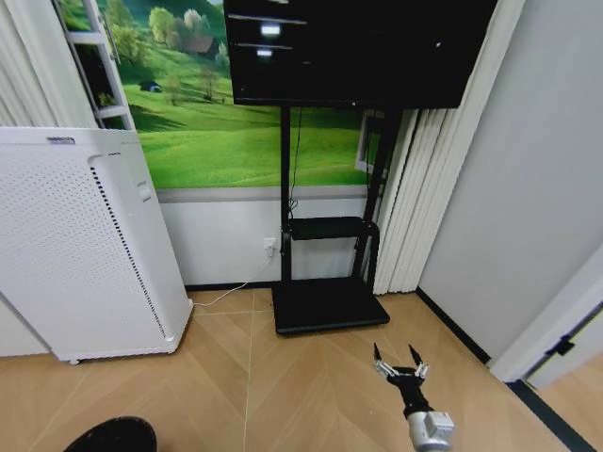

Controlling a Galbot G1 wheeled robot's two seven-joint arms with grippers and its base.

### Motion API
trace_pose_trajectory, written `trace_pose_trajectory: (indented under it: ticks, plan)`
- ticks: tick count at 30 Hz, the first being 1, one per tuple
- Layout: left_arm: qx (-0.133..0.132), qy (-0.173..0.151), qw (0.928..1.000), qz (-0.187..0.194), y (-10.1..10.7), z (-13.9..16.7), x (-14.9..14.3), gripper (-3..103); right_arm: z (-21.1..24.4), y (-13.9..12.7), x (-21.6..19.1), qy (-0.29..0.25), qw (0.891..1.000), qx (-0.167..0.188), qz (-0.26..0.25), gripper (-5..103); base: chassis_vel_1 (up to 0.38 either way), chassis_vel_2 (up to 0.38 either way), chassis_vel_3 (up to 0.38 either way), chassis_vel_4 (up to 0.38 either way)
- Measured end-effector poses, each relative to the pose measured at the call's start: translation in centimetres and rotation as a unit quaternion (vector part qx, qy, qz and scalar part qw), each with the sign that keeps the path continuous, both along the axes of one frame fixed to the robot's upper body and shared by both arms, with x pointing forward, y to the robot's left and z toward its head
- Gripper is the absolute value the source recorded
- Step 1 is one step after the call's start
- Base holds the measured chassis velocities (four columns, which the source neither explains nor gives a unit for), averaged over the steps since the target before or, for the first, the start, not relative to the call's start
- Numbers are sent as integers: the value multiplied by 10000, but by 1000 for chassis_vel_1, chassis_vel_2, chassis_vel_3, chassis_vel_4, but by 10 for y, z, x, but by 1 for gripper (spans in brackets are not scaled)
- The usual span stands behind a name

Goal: Pick up the trash bin and place the garbage on the floor into it.

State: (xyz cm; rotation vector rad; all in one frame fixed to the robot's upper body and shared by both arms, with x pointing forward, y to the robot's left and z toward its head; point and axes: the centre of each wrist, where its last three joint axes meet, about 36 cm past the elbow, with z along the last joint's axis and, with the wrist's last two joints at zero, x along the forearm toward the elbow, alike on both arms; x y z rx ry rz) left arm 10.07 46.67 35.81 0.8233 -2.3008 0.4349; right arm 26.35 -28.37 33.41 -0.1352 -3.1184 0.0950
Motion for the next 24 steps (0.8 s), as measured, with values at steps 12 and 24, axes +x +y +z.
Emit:
trace_pose_trajectory:
  ticks: [12,24]
  plan:
    - [85,66,9999,31,0,0,-9,7,1,-1,4,-69,9999,-79,68,100,0,0,0,0]
    - [266,88,9996,28,10,-6,-12,19,-8,1,-9,33,9999,-74,66,100,0,0,0,0]
